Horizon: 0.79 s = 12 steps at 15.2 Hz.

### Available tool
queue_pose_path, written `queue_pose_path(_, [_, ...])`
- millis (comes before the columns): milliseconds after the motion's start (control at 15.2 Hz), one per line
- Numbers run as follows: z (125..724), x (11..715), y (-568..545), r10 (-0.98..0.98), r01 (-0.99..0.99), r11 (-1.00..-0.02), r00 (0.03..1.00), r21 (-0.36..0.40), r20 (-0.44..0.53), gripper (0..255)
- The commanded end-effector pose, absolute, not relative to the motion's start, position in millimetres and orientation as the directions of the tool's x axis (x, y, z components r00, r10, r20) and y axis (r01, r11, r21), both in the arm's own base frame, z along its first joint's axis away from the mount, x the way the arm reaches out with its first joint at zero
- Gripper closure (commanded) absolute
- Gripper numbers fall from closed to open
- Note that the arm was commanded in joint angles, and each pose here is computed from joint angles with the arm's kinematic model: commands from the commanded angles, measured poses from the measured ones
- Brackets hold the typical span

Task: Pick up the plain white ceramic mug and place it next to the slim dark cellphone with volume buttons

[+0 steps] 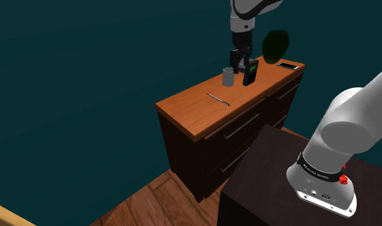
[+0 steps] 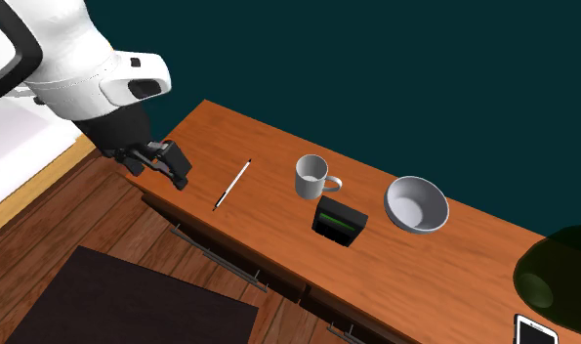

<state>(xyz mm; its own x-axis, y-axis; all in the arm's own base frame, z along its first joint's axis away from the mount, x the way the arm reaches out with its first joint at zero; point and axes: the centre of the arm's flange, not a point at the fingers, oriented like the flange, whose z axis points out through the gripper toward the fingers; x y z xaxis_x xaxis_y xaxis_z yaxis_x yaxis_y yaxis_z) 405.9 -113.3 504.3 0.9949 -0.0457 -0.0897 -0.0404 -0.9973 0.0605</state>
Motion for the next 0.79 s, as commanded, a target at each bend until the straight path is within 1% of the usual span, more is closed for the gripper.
queue_pose_path(0, [494,424,-133,-0.035,-0.029,-0.998,0.995,0.059,-0.097,0])
queue_pose_path(726, [438,517,-237,0.018,0.024,-0.999,0.99,0.041,-0.136,0])
